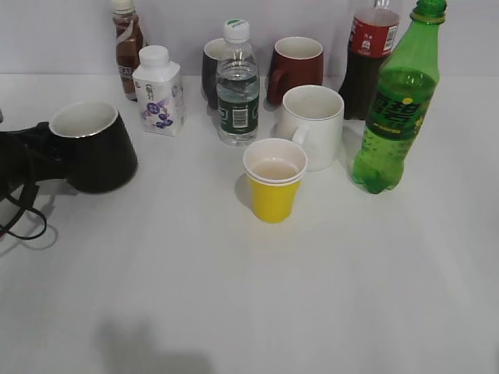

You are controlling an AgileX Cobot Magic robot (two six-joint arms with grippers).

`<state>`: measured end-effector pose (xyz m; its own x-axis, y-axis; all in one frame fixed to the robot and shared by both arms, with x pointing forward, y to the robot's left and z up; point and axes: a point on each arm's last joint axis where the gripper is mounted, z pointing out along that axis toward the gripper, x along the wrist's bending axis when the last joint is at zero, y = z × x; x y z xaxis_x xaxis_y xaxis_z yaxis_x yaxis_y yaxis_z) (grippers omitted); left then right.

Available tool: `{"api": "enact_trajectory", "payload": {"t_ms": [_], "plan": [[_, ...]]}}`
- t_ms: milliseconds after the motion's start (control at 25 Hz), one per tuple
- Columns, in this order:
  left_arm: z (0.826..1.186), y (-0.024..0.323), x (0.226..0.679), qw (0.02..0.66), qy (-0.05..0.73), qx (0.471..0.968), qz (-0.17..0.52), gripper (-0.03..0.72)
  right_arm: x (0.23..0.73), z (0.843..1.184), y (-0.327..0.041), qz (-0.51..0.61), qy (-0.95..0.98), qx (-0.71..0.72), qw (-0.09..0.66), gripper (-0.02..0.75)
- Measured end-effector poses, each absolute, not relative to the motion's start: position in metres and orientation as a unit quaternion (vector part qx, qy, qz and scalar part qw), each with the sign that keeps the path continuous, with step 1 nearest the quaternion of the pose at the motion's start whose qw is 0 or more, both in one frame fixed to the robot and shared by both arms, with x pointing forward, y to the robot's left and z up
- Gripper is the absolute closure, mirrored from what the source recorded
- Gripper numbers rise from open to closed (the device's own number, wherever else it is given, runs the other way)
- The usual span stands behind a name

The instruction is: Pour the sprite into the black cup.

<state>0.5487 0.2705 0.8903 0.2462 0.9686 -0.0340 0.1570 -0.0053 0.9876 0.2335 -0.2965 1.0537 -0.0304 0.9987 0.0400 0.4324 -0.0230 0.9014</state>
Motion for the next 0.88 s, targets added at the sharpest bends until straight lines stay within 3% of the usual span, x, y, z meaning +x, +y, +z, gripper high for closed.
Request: {"api": "enact_trajectory", "payload": {"t_ms": [160,480,720,880], "plan": [[0.892,0.269,0.548,0.522,0.469,0.598,0.386,0.648,0.235,1.066,-0.294,0.437,0.581,0.573,0.378,0.151],[0.937,0.268,0.545,0.55,0.433,0.579,0.418,0.648,0.292,1.117,-0.295,0.529,0.492,0.455,0.52,0.151],[0.967,0.265,0.537,0.556,0.398,0.591,0.428,0.65,0.373,1.115,-0.297,0.527,0.472,0.458,0.539,0.22],[0.977,0.264,0.532,0.548,0.391,0.602,0.429,0.65,0.429,1.083,-0.293,0.503,0.512,0.481,0.503,0.247]]}}
